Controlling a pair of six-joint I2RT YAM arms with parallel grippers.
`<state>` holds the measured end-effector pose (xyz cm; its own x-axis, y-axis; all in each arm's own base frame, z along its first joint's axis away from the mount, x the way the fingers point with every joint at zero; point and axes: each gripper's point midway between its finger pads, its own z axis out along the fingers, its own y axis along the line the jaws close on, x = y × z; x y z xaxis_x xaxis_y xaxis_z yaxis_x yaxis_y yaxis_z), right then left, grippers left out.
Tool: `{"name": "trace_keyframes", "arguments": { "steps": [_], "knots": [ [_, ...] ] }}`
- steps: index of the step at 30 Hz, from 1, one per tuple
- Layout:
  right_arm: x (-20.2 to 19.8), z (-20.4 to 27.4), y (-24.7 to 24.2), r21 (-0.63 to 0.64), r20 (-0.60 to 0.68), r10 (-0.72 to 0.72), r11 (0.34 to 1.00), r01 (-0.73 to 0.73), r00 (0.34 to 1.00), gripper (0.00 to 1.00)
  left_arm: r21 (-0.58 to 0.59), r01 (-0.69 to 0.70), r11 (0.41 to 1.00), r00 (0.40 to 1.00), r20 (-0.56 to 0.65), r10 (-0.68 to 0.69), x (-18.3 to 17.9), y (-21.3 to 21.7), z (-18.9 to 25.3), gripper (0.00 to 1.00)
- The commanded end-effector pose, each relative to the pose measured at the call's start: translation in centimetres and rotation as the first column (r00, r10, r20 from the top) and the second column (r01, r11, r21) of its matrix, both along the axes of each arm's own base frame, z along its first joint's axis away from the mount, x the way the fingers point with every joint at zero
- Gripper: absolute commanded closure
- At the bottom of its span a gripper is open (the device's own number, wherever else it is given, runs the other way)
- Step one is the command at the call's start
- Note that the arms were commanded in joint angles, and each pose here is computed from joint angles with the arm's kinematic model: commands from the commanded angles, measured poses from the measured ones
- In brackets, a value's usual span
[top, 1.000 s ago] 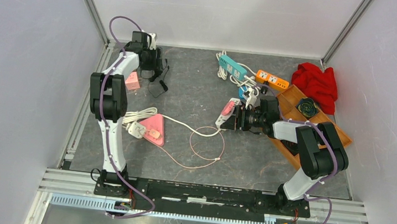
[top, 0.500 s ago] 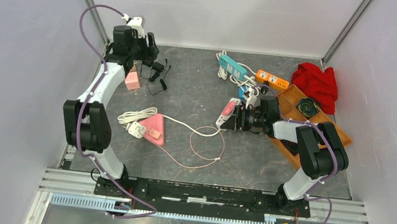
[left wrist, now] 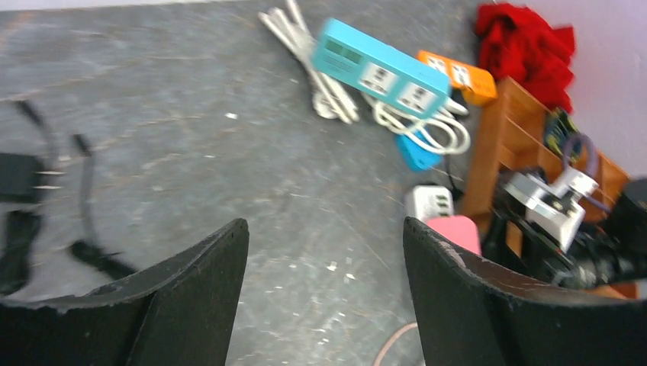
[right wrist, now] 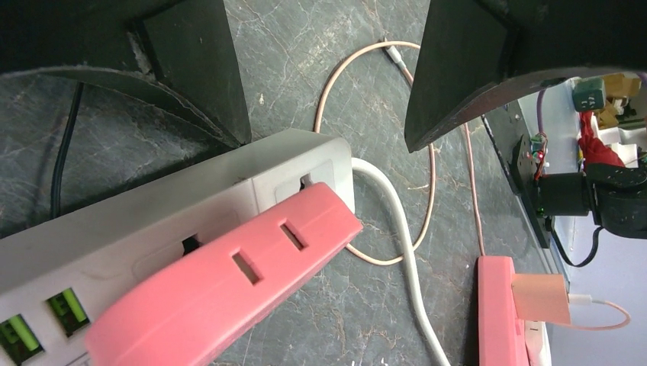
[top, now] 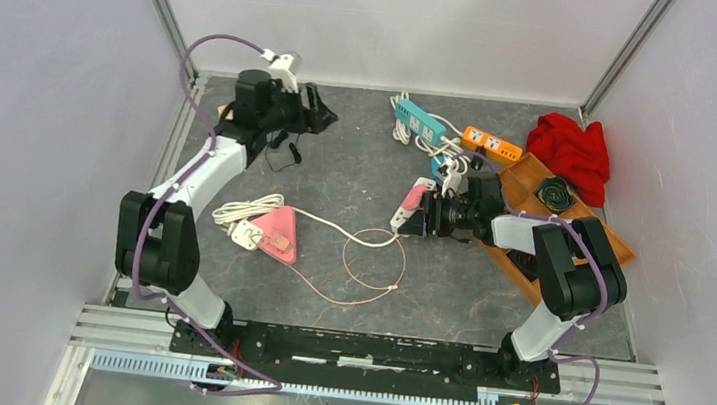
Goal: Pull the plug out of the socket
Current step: Place the plug at the center of the board, then remove the plug from the socket.
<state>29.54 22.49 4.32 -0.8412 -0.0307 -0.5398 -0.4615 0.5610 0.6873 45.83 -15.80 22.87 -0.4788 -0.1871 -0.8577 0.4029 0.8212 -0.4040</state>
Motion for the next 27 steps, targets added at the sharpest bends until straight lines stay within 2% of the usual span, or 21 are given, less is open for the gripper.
{"name": "trace_keyframes", "arguments": {
  "steps": [1,6,9,15,20,27],
  "knots": [
    [1.7,0.8,0.0,-0.021,0.07,0.029,0.999,-0.027,0.997,0.19,-0.014,0.123,0.992,0.992,0.001,-0.123,-1.8,-5.1,-0.1,0.2],
    [2.4,1.3,-0.8,-0.088,0.1,0.076,0.994,-0.067,0.992,0.17,0.088,0.179,0.98,0.983,-0.053,-0.175,-2.9,-5.9,-1.6,0.2],
    [2.9,1.6,-1.7,-0.136,0.126,0.096,0.988,-0.079,0.987,0.16,0.135,0.164,0.977,0.986,-0.055,-0.158,-3.3,-5.1,-1.9,0.2],
    [3.5,1.3,-3.6,-0.222,0.136,0.145,0.968,-0.112,0.98,0.16,0.126,0.146,0.981,0.989,-0.015,-0.145,-4.3,-4.8,-1.8,0.19],
    [3.9,1.8,-4.8,-0.219,0.139,0.157,0.968,-0.124,0.978,0.16,0.127,0.149,0.981,0.989,0.002,-0.15,-5.0,-4.7,-1.4,0.19],
    [3.4,7.8,-4.6,-0.144,0.341,0.262,0.964,-0.225,0.903,0.16,0.125,0.231,0.965,0.97,0.043,-0.238,-7.1,-8.0,-0.9,0.19]
  ]
}}
